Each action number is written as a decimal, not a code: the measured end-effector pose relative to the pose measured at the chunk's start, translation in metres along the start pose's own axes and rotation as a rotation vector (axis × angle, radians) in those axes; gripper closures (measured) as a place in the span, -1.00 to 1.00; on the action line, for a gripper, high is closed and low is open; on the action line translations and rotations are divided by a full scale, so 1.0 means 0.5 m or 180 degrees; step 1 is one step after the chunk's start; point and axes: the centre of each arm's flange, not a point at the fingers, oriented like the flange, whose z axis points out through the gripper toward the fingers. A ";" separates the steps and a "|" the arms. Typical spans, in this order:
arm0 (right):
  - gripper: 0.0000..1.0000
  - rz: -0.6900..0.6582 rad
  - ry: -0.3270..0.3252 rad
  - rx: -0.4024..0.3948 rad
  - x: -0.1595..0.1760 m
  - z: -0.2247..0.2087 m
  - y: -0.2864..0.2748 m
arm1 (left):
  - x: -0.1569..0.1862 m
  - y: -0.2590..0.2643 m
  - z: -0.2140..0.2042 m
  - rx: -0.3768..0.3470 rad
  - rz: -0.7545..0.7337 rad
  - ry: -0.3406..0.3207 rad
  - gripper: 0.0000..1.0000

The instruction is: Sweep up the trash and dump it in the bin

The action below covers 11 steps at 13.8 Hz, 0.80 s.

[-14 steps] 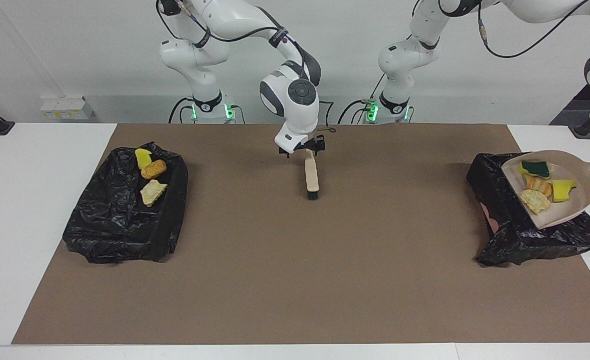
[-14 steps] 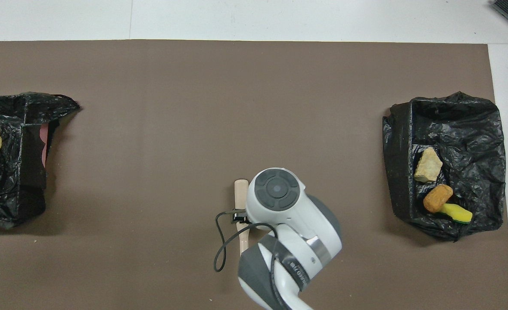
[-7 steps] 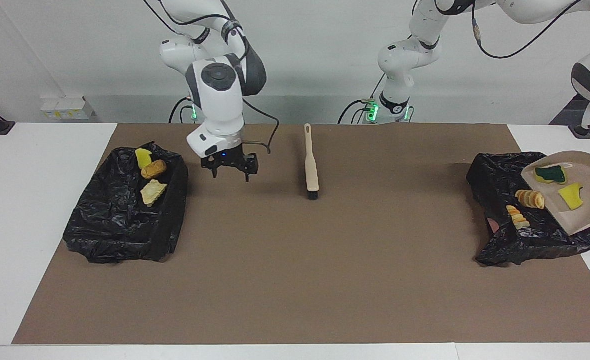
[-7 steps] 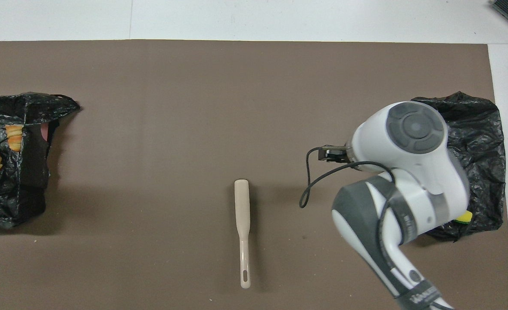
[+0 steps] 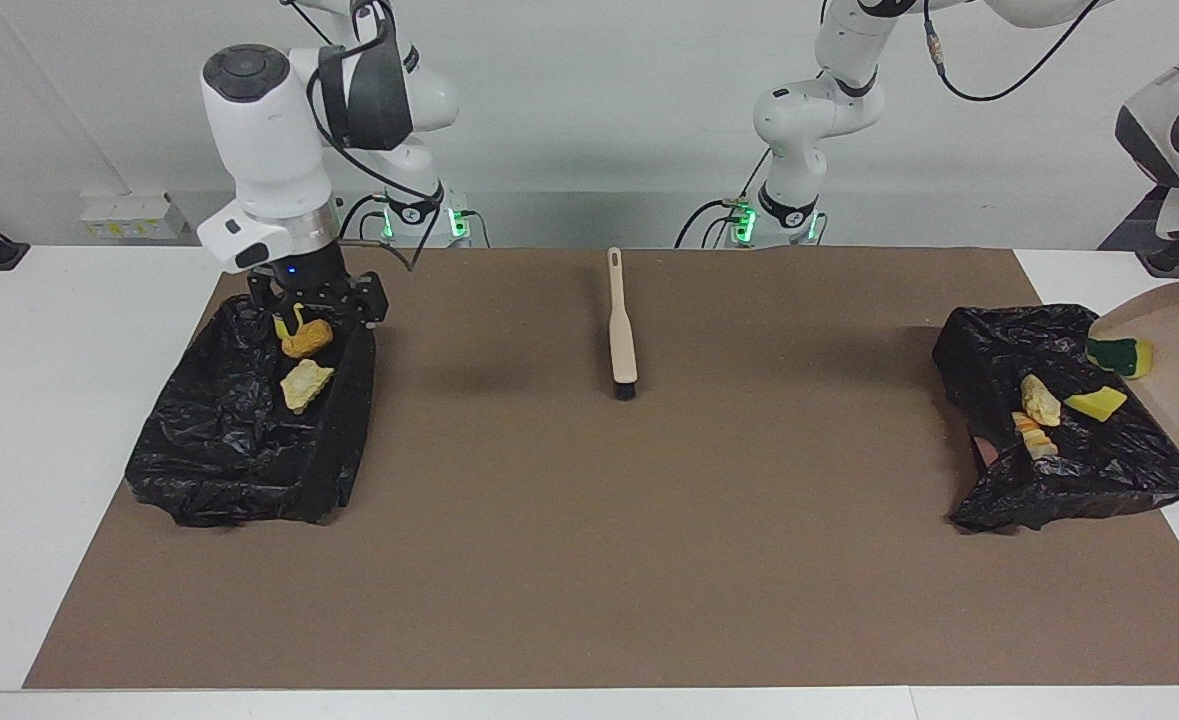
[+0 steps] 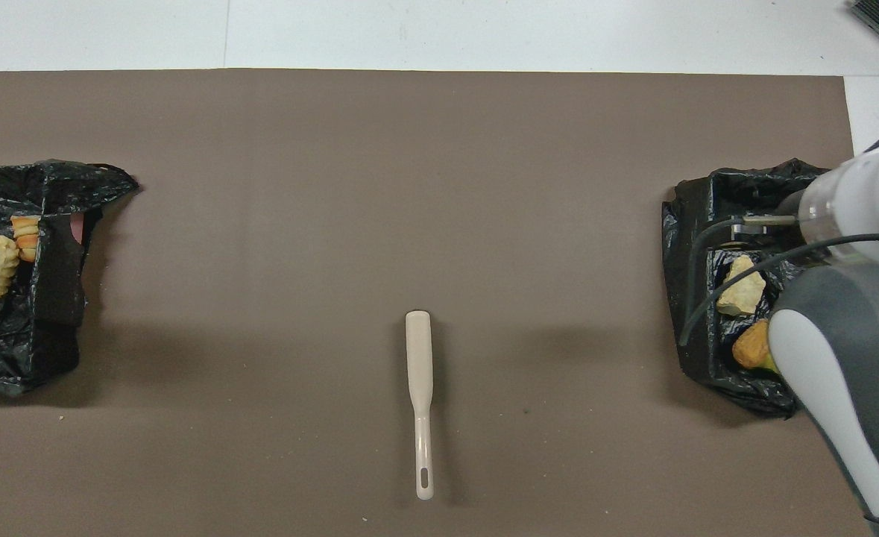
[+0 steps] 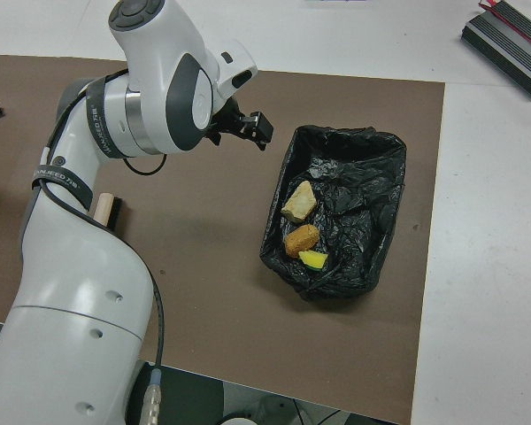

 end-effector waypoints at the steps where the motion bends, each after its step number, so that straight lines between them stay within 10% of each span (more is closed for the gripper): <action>1: -1.00 0.0015 -0.0018 0.0009 -0.014 -0.034 0.021 | 0.008 -0.003 -0.014 -0.0016 -0.0003 -0.0068 0.37; 6: -1.00 -0.0287 -0.0172 0.0194 -0.053 -0.159 0.107 | 0.070 -0.023 -0.127 -0.0020 -0.0082 -0.0493 0.37; 11: -1.00 -0.0337 -0.0201 0.0197 -0.050 -0.151 0.106 | 0.114 -0.017 -0.172 -0.0111 -0.0157 -0.0111 0.37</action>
